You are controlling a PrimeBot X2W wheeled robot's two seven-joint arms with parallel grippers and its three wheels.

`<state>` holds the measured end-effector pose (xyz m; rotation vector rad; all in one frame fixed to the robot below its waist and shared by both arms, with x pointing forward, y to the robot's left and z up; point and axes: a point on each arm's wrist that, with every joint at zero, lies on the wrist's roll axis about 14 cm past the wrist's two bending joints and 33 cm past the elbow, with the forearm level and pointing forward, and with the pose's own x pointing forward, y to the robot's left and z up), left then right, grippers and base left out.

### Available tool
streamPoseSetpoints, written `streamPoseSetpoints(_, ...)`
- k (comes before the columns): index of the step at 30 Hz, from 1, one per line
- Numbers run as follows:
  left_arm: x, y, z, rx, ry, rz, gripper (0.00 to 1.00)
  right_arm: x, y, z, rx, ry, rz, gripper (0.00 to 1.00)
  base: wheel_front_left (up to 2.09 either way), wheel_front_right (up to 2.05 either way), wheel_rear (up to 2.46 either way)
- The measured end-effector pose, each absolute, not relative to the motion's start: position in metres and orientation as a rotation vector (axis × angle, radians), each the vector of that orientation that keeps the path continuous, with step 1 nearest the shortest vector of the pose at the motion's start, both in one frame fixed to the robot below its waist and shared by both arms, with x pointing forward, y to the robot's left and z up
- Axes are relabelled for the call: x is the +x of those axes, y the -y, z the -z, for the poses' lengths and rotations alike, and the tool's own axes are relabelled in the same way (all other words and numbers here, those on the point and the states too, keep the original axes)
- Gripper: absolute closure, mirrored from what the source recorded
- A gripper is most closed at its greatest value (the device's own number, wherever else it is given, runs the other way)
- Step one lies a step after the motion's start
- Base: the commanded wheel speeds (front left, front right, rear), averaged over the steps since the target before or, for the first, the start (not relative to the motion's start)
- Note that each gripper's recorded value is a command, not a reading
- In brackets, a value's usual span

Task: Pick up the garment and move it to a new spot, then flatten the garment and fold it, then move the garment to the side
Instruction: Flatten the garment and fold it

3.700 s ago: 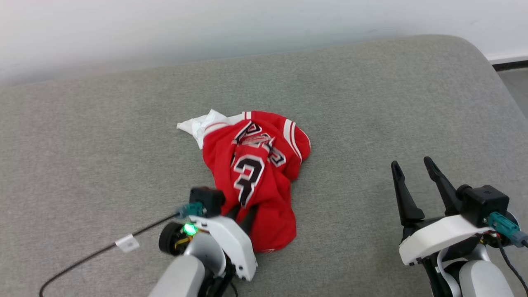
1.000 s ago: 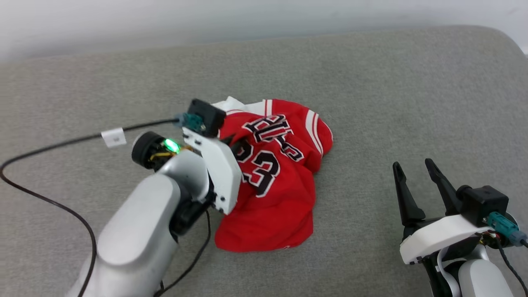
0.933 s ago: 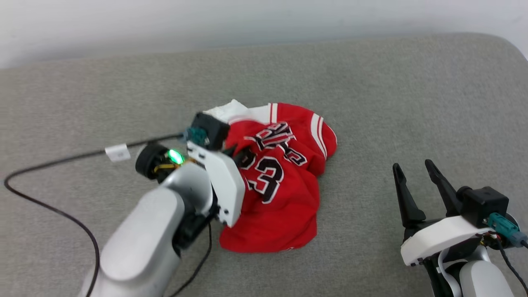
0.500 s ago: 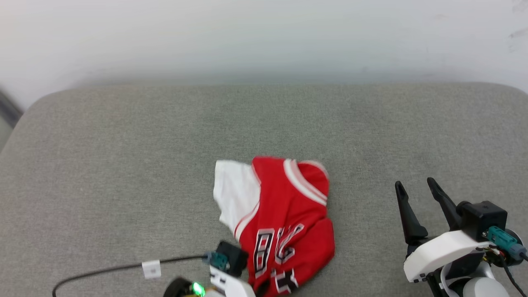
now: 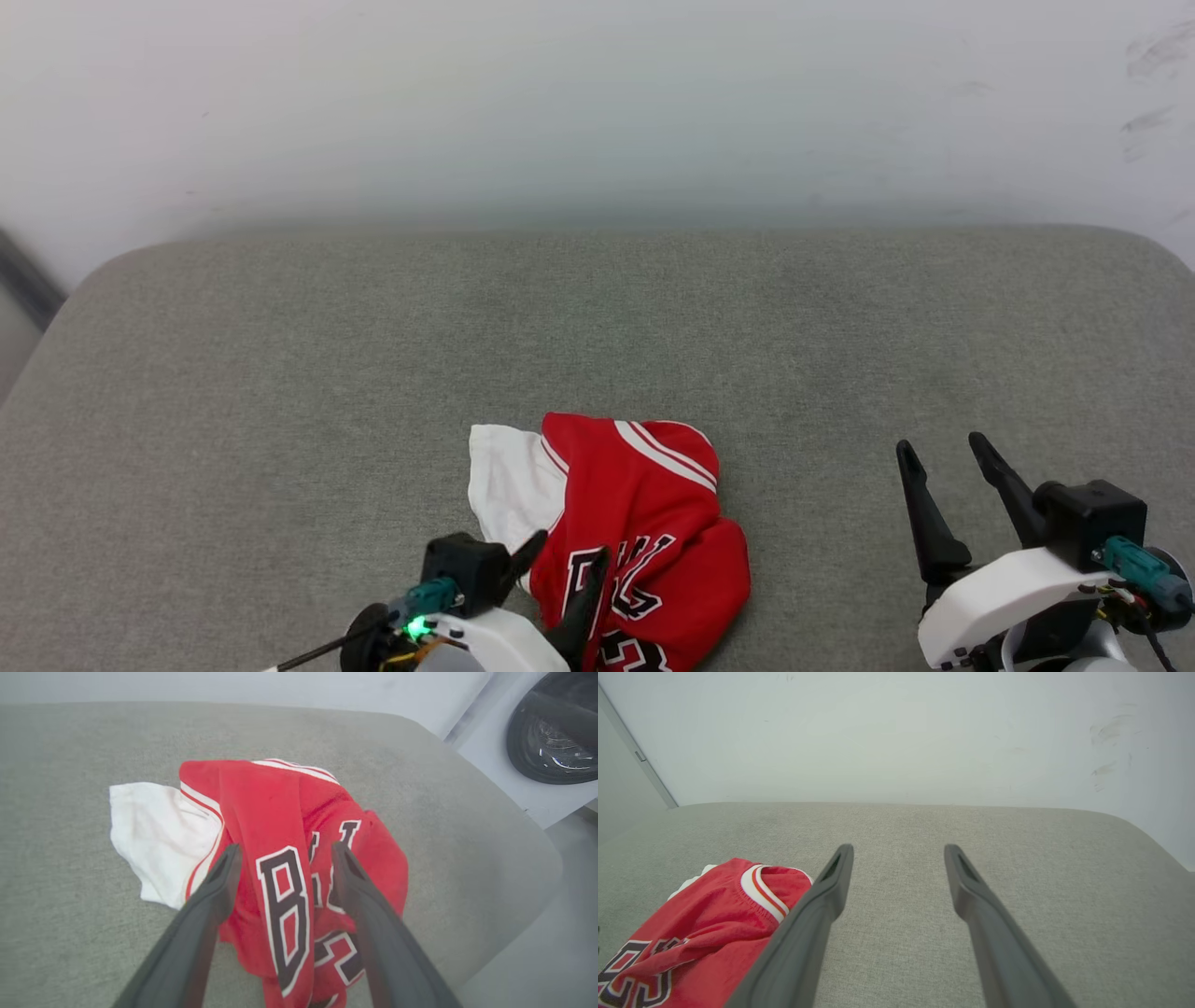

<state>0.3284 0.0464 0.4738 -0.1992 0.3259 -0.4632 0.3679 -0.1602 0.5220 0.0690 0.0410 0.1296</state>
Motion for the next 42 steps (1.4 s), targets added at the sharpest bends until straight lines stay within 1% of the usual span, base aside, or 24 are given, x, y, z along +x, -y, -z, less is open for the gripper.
streamPoseSetpoints(3, 0.344, -0.061, -0.493, -0.197, -0.236, 0.413, 0.0, 0.367, 0.161, -0.523, 0.07, -0.039, -0.126, 0.0, 0.0, 0.0, 0.0)
streamPoseSetpoints(5, 0.356, -0.072, -0.499, -0.168, -0.212, 0.385, 0.0, 0.367, 0.162, -0.523, 0.07, -0.04, -0.123, 0.0, 0.0, 0.0, 0.0)
streamPoseSetpoints(7, 0.368, -0.081, -0.501, -0.154, -0.209, 0.36, 0.0, 0.369, 0.163, -0.522, 0.07, -0.042, -0.121, 0.0, 0.0, 0.0, 0.0)
streamPoseSetpoints(9, 0.382, -0.091, -0.496, -0.133, -0.245, 0.346, 0.0, 0.372, 0.164, -0.521, 0.07, -0.046, -0.119, 0.0, 0.0, 0.0, 0.0)
streamPoseSetpoints(12, 0.402, -0.101, -0.482, -0.107, -0.333, 0.344, 0.0, 0.38, 0.164, -0.518, 0.07, -0.05, -0.119, 0.0, 0.0, 0.0, 0.0)
streamPoseSetpoints(17, 0.421, -0.108, -0.442, -0.07, -0.536, 0.373, 0.0, 0.396, 0.166, -0.513, 0.069, -0.055, -0.111, 0.0, 0.0, 0.0, 0.0)
streamPoseSetpoints(20, 0.426, -0.111, -0.416, -0.044, -0.657, 0.384, 0.0, 0.402, 0.171, -0.506, 0.07, -0.063, -0.098, 0.0, 0.0, 0.0, 0.0)
streamPoseSetpoints(25, 0.42, -0.113, -0.378, -0.008, -0.875, 0.404, 0.0, 0.407, 0.178, -0.496, 0.078, -0.08, -0.077, 0.0, 0.0, 0.0, 0.0)
streamPoseSetpoints(26, 0.419, -0.113, -0.375, -0.003, -0.909, 0.41, 0.3, 0.408, 0.179, -0.494, 0.077, -0.081, -0.073, 0.0, 0.0, 0.0, 0.0)
streamPoseSetpoints(27, 0.419, -0.113, -0.373, 0.001, -0.934, 0.416, 0.56, 0.408, 0.18, -0.493, 0.079, -0.084, -0.07, 0.0, 0.0, 0.0, 0.0)
streamPoseSetpoints(28, 0.419, -0.112, -0.372, -0.002, -0.951, 0.421, 0.75, 0.407, 0.18, -0.49, 0.079, -0.09, -0.068, 0.0, 0.0, 0.0, 0.0)
streamPoseSetpoints(29, 0.419, -0.111, -0.371, -0.005, -0.961, 0.424, 1.0, 0.407, 0.181, -0.489, 0.081, -0.092, -0.066, 0.0, 0.0, 0.0, 0.0)
streamPoseSetpoints(31, 0.42, -0.111, -0.373, 0.001, -0.953, 0.421, 1.0, 0.406, 0.182, -0.488, 0.085, -0.094, -0.063, 0.0, 0.0, 0.0, 0.0)
streamPoseSetpoints(33, 0.424, -0.112, -0.378, 0.004, -0.906, 0.409, 1.0, 0.406, 0.183, -0.488, 0.087, -0.093, -0.059, 0.0, 0.0, 0.0, 0.0)
streamPoseSetpoints(37, 0.441, -0.121, -0.407, 0.0, -0.731, 0.352, 1.0, 0.406, 0.184, -0.491, 0.088, -0.082, -0.056, 0.0, 0.0, 0.0, 0.0)
streamPoseSetpoints(39, 0.451, -0.135, -0.428, -0.014, -0.628, 0.298, 1.0, 0.406, 0.182, -0.494, 0.083, -0.077, -0.061, 0.0, 0.0, 0.0, 0.0)
streamPoseSetpoints(42, 0.448, -0.163, -0.445, -0.047, -0.54, 0.196, 1.0, 0.404, 0.181, -0.496, 0.081, -0.074, -0.065, 0.0, 0.0, 0.0, 0.0)
